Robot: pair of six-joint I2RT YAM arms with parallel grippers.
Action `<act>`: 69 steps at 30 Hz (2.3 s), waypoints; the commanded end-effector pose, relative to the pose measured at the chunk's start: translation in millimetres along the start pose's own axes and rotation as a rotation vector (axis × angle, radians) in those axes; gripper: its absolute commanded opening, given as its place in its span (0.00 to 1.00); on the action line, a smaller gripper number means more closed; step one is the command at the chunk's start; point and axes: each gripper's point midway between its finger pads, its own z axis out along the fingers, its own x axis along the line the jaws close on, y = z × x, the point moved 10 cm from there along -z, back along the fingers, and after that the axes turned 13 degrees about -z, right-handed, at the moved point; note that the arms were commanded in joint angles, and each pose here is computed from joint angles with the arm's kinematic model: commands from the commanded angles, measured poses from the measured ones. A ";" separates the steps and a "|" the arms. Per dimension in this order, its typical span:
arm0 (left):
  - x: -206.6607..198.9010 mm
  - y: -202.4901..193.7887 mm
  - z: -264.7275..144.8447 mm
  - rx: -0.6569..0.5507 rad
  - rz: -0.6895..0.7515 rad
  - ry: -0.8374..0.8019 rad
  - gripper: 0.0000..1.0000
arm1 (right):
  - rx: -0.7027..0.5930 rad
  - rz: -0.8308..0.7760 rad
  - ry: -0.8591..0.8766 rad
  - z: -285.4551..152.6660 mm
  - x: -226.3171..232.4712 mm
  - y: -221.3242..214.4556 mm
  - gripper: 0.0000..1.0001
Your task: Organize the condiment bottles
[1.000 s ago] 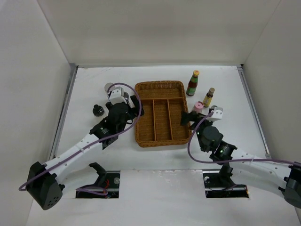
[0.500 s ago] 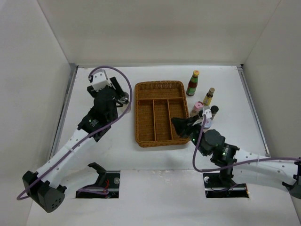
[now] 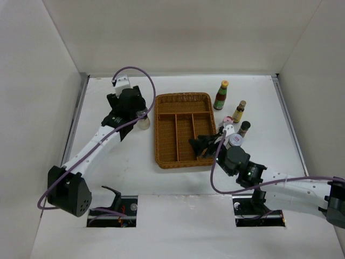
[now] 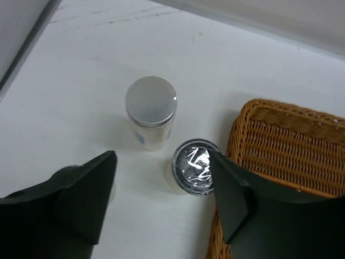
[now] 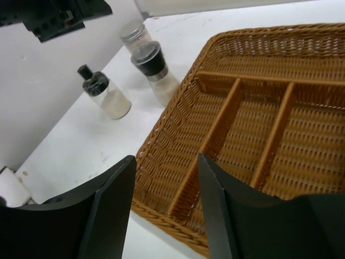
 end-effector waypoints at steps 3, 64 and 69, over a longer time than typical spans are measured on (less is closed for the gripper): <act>-22.9 -7.8 16.8 0.074 -0.041 -0.090 0.82 | -0.059 0.033 -0.020 11.2 -4.9 10.0 0.61; -150.6 -77.2 81.2 0.069 0.030 -0.299 0.54 | -0.028 0.033 -0.145 27.8 -33.4 -9.0 0.77; -144.0 -74.7 64.9 0.031 0.006 -0.300 0.90 | -0.043 0.034 -0.200 25.3 -44.5 -6.0 0.76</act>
